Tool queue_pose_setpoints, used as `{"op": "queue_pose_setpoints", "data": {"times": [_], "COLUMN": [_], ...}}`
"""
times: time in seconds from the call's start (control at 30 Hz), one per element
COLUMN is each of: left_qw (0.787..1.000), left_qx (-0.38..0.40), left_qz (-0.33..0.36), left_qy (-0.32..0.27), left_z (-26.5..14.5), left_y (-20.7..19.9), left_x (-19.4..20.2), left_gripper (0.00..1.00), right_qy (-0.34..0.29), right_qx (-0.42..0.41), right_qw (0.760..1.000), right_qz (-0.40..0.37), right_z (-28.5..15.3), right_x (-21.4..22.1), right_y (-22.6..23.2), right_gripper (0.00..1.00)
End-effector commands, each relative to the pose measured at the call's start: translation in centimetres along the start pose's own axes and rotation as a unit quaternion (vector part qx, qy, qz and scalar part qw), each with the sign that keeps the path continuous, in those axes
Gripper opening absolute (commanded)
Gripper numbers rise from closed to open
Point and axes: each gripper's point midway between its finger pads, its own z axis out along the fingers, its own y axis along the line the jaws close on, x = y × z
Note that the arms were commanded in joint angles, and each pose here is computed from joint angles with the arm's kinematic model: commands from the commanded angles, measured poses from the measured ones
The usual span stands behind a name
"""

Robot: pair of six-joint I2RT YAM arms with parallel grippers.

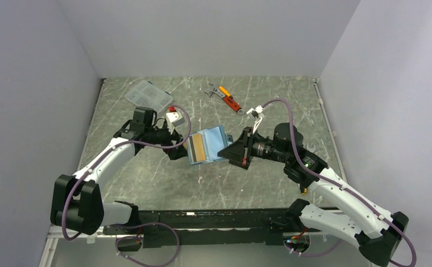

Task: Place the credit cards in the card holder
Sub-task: Close the card holder at the center of the board.

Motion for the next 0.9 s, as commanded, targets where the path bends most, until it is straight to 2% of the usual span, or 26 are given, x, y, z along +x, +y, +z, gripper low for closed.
{"op": "queue_pose_setpoints", "data": {"times": [0.0, 0.1, 0.33, 0.7, 0.87], "left_qw": [0.996, 0.992, 0.987, 0.983, 0.984], "left_qx": [0.071, 0.110, 0.135, 0.162, 0.161], "left_qz": [-0.015, -0.015, 0.012, 0.025, 0.052], "left_qy": [-0.049, -0.067, -0.083, -0.081, -0.059], "left_z": [-0.1, -0.7, -2.5, -2.7, -1.5], "left_y": [-2.3, -3.8, -5.9, -7.3, -7.8], "left_x": [-2.9, -4.4, -6.0, -5.3, -4.2], "left_gripper": [0.99, 0.99, 0.99, 0.99, 0.97], "right_qy": [-0.046, -0.057, -0.054, -0.015, 0.026], "right_qx": [-0.046, -0.035, -0.010, 0.017, 0.012], "right_qw": [0.998, 0.998, 0.998, 0.998, 0.996], "right_qz": [-0.020, -0.010, 0.021, 0.060, 0.087], "right_z": [0.7, 1.1, 2.0, 3.9, 4.9], "right_x": [-2.9, -3.2, -2.1, 1.0, 3.4], "right_y": [2.1, 0.9, -2.1, -5.9, -7.3], "right_gripper": [0.00, 0.00, 0.00, 0.00, 0.00]}}
